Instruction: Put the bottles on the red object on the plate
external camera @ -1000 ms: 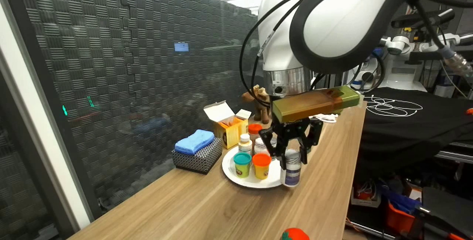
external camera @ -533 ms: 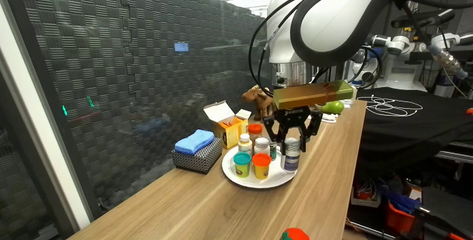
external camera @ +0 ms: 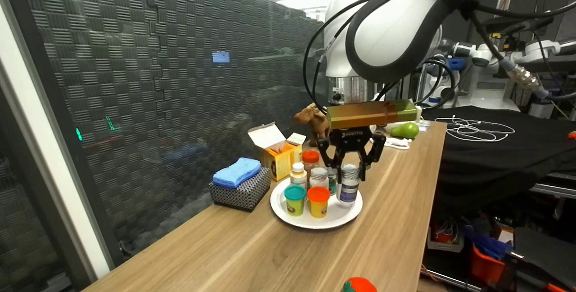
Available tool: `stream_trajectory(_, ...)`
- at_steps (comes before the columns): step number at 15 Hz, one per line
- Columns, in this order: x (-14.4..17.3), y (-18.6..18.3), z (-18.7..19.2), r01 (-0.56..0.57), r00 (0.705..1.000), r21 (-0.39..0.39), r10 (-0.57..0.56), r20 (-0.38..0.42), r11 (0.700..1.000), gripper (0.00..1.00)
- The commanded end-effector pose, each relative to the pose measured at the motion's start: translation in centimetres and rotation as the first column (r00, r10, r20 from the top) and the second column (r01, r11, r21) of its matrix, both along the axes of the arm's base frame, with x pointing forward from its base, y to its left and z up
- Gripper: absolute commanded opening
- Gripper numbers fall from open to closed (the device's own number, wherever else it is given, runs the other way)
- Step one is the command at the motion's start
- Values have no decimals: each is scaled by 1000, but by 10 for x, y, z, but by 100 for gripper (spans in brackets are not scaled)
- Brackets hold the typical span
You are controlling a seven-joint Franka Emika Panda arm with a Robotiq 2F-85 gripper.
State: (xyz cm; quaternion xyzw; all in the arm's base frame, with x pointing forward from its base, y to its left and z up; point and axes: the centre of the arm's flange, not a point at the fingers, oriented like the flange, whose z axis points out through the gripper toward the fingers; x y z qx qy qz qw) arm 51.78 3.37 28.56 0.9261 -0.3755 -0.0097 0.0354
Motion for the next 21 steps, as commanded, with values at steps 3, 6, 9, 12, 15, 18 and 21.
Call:
stream_trajectory(3,29,-12,-2,52,999,31,-52,10,998,24)
stream_trajectory(6,38,-17,-6,67,998,42,-67,9,997,24)
stream_trajectory(9,43,-19,-9,80,997,47,-80,5,996,24)
stream_trajectory(12,38,-19,-13,83,997,47,-83,4,995,24)
stream_trajectory(15,32,-18,-15,83,996,48,-84,6,995,76)
stream_trajectory(18,24,-15,-12,89,996,40,-90,23,995,98)
stream_trajectory(21,17,-4,-3,84,996,21,-85,41,996,100)
